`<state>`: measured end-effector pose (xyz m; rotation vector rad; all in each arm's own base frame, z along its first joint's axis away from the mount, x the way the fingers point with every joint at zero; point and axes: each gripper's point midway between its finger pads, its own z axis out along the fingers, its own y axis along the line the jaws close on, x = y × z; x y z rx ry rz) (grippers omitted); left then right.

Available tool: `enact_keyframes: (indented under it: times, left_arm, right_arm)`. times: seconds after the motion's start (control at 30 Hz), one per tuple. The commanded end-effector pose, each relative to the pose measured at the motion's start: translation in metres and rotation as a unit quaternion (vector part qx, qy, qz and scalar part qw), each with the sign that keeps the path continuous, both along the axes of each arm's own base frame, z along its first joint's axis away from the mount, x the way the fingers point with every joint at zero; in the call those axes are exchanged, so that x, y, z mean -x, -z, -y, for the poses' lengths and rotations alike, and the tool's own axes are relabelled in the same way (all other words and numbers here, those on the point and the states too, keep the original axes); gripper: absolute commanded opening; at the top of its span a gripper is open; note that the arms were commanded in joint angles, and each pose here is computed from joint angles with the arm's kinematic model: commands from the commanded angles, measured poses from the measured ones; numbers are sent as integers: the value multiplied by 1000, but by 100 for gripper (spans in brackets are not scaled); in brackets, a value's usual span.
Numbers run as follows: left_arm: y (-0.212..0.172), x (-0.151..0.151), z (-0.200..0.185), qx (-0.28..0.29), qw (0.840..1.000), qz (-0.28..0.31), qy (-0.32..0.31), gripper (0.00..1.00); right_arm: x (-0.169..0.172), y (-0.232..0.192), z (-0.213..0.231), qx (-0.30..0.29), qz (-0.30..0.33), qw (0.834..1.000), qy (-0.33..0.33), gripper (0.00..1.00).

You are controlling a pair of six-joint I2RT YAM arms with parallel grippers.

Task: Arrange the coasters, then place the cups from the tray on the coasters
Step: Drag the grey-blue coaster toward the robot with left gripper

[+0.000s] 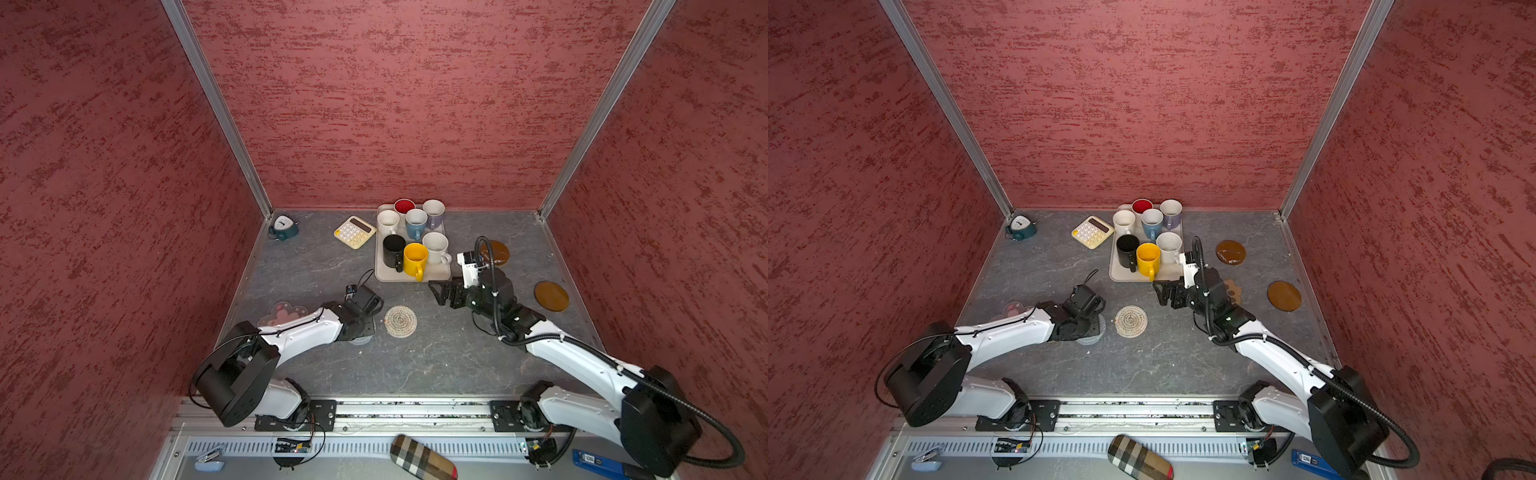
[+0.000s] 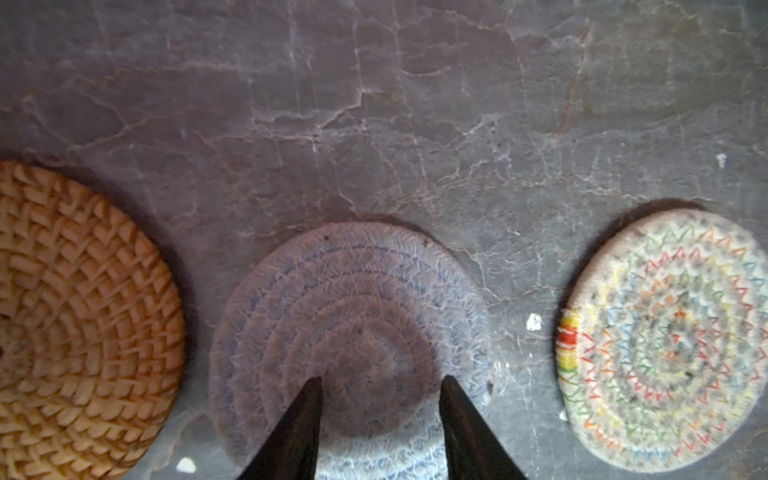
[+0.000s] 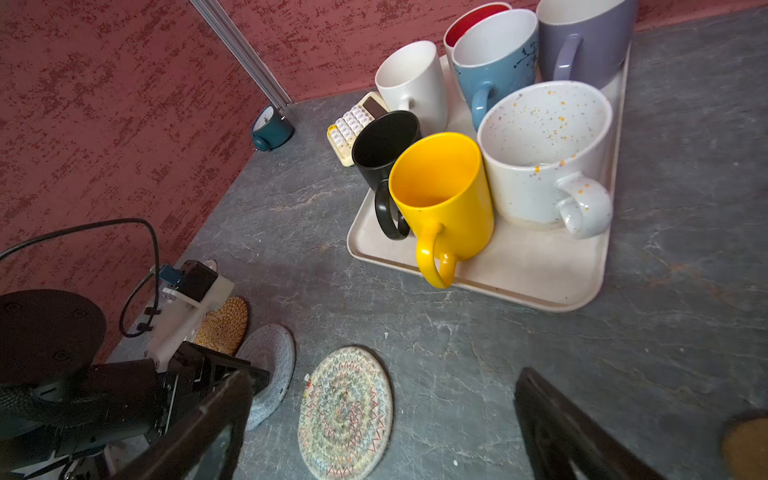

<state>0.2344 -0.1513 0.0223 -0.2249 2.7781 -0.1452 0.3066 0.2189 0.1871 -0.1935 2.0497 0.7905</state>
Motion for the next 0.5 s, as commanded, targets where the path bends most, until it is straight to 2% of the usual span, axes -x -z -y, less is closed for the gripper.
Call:
enact_keyframes:
  times: [0.0, 0.27, 0.47]
  left_arm:
    - [27, 46, -32, -52, 994, -95, -9, 47]
    - [25, 51, -33, -47, 994, -94, -13, 48]
    - [18, 45, -30, -42, 995, -84, -12, 58]
  right_arm:
    - [-7, -22, -4, -19, 26, 999, 0, 99]
    - [-7, -23, -3, -20, 27, 999, 0, 99]
    - [-6, -23, -3, -21, 27, 999, 0, 99]
